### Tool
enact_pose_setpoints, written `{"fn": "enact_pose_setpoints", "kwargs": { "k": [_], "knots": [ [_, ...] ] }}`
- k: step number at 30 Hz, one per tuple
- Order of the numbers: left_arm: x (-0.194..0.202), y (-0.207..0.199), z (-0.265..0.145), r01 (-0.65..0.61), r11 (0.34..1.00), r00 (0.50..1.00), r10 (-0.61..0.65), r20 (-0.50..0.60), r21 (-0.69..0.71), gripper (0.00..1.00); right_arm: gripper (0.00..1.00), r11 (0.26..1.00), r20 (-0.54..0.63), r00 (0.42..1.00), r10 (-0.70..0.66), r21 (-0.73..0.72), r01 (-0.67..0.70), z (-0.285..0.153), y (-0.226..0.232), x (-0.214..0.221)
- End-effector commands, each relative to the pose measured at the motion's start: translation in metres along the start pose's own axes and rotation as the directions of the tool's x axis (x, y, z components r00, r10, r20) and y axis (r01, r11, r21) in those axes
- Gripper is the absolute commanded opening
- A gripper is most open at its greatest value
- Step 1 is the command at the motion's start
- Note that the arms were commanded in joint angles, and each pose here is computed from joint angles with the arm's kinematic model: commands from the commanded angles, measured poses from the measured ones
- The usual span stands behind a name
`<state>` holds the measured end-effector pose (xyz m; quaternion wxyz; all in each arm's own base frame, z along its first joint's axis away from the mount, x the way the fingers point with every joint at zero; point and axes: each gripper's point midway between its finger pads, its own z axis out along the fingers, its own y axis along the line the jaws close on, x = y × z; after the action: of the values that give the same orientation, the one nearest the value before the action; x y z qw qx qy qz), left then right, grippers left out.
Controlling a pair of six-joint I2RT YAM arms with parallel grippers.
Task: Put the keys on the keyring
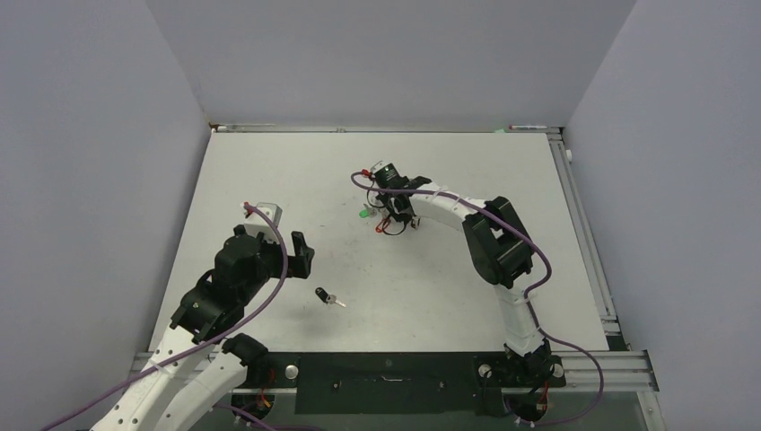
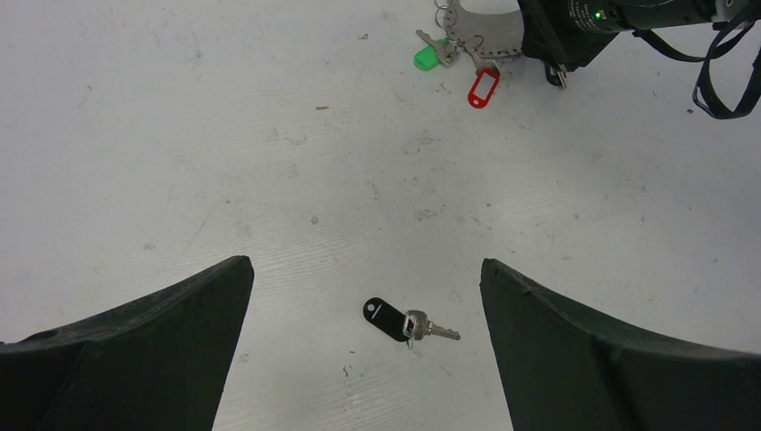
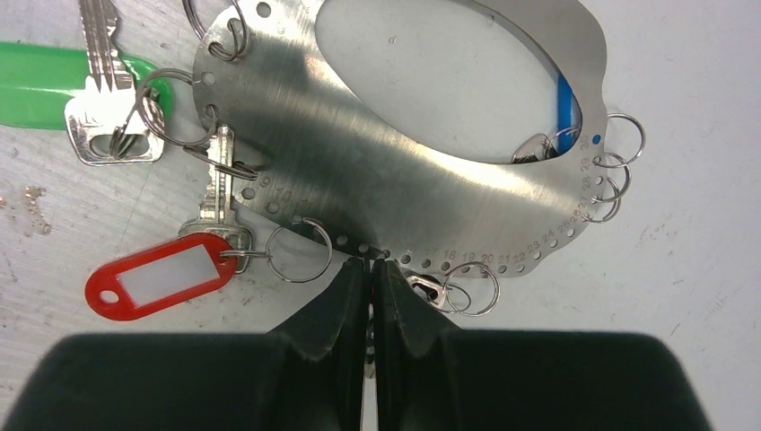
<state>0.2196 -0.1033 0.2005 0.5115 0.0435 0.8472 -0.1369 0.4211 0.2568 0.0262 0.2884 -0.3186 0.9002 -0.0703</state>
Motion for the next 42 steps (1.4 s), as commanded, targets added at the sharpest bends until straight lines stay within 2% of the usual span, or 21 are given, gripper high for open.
{"fn": "enact_pose_setpoints", "kwargs": {
  "k": [1, 4, 8, 11, 15, 21, 24, 27, 35, 39, 42],
  "knots": [
    [-0.014, -0.006, 0.001, 0.005, 1.000, 0.998, -0.006, 0.056, 0.029, 0.96, 0.05, 0.999, 0.024, 0.999, 0.031, 0.016, -0.032, -0.020, 0.001, -0.018],
    [-0.014, -0.005, 0.001, 0.004, 1.000, 0.998, -0.006, 0.056, 0.030, 0.96, 0.05, 0.986, 0.021, 0.988, 0.156, -0.063, -0.154, -0.037, 0.017, -0.024],
    [-0.014, -0.006, 0.000, 0.006, 0.999, 0.998, -0.007, 0.056, 0.033, 0.96, 0.05, 0.928, -0.039, 0.947, 0.320, -0.189, -0.321, -0.054, 0.043, -0.017],
    [-0.013, -0.007, 0.000, 0.006, 0.999, 0.999, -0.008, 0.053, 0.039, 0.96, 0.05, 0.862, -0.086, 0.914, 0.397, -0.307, -0.403, -0.066, 0.066, -0.011],
    [-0.015, -0.011, -0.001, 0.006, 0.998, 0.998, -0.010, 0.061, 0.064, 1.00, 0.05, 0.758, -0.077, 0.864, 0.498, -0.445, -0.476, -0.094, 0.079, -0.029],
    [-0.027, -0.028, -0.009, -0.010, 0.985, 0.989, -0.016, 0.150, 0.173, 1.00, 0.05, 0.590, -0.048, 0.765, 0.643, -0.606, -0.534, -0.152, 0.083, -0.064],
    [-0.036, -0.033, -0.015, -0.022, 0.977, 0.977, -0.023, 0.210, 0.211, 1.00, 0.05, 0.524, -0.073, 0.724, 0.686, -0.642, -0.560, -0.175, 0.083, -0.073],
    [-0.044, -0.042, -0.021, -0.046, 0.962, 0.962, -0.029, 0.270, 0.269, 0.93, 0.05, 0.462, -0.103, 0.672, 0.733, -0.650, -0.603, -0.199, 0.079, -0.082],
    [-0.076, -0.076, -0.034, -0.144, 0.896, 0.915, -0.041, 0.402, 0.419, 0.87, 0.05, 0.237, -0.254, 0.486, 0.836, -0.632, -0.738, -0.247, 0.079, -0.100],
    [-0.081, -0.090, -0.031, -0.250, 0.858, 0.894, 0.027, 0.447, 0.448, 0.86, 0.05, 0.088, -0.380, 0.389, 0.839, -0.611, -0.787, -0.260, 0.090, -0.099],
    [-0.089, -0.100, -0.033, -0.375, 0.818, 0.847, 0.110, 0.521, 0.437, 0.83, 0.05, -0.049, -0.482, 0.306, 0.821, -0.594, -0.803, -0.271, 0.098, -0.097]
  ]
}}
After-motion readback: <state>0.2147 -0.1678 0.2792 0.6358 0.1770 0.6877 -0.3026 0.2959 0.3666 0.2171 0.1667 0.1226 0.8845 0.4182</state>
